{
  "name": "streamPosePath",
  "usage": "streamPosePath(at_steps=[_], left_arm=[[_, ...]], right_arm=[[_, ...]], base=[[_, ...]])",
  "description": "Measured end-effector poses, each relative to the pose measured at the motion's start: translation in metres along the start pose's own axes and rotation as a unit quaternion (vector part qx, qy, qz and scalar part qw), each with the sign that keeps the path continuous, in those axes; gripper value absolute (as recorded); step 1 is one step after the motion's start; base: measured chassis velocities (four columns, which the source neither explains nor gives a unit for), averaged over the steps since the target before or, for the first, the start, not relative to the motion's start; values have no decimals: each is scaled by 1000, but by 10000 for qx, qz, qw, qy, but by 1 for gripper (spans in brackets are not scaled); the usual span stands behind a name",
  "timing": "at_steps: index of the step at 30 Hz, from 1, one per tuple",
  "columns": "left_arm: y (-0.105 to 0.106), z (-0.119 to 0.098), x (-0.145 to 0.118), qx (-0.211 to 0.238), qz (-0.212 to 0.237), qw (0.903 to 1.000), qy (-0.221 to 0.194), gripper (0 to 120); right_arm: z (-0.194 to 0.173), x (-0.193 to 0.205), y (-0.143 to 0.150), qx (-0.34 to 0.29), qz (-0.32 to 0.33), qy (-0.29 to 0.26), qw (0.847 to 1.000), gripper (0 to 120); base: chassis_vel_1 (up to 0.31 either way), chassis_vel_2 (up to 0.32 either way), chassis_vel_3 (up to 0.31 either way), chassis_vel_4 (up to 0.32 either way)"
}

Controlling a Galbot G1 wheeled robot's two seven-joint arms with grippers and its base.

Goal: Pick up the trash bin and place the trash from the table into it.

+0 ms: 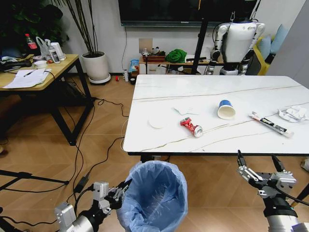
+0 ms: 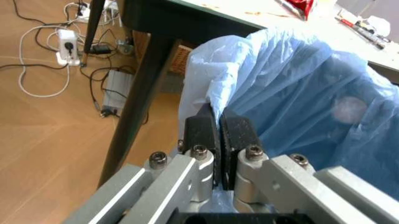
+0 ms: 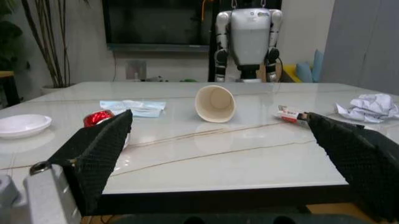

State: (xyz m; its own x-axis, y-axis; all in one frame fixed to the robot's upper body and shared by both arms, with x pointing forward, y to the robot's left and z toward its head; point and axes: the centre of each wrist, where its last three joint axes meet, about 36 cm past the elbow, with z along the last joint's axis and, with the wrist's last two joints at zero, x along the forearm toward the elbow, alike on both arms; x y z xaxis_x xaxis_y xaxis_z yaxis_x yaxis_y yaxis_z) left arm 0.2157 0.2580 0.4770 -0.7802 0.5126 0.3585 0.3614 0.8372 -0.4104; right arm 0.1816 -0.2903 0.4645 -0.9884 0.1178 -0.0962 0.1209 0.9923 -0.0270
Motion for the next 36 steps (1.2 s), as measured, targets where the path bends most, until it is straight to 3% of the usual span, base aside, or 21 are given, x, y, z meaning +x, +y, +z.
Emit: streamPosePath(at_steps=[7, 13, 19, 24, 28, 36], left_arm=[[-1, -4, 1, 217, 72, 9997, 84, 0], [-5, -5, 6, 401, 214, 9988, 193, 0], [-7, -2, 8, 448, 190, 9986, 207, 0], [-10, 2, 13, 470, 81, 9987, 178, 0], [-11, 6, 17, 473, -52, 9988, 119, 0], [-13, 10, 21, 458, -220, 9987, 58, 0]], right_arm=[[-11, -2, -4, 65, -108, 18, 9999, 100], [-17, -10, -30, 362, -333, -61, 9988, 100], [-21, -26, -41, 202, -665, -134, 9975, 100], [-38, -63, -42, -180, -1203, 83, 9925, 100], [-51, -85, -31, -680, -1582, 598, 9832, 100], [-46, -117, -14, -712, -1994, 999, 9722, 100]], base=[[0, 0, 0, 0], [0, 0, 0, 0], [0, 0, 0, 0], [0, 0, 0, 0], [0, 0, 0, 0], [0, 0, 0, 0]])
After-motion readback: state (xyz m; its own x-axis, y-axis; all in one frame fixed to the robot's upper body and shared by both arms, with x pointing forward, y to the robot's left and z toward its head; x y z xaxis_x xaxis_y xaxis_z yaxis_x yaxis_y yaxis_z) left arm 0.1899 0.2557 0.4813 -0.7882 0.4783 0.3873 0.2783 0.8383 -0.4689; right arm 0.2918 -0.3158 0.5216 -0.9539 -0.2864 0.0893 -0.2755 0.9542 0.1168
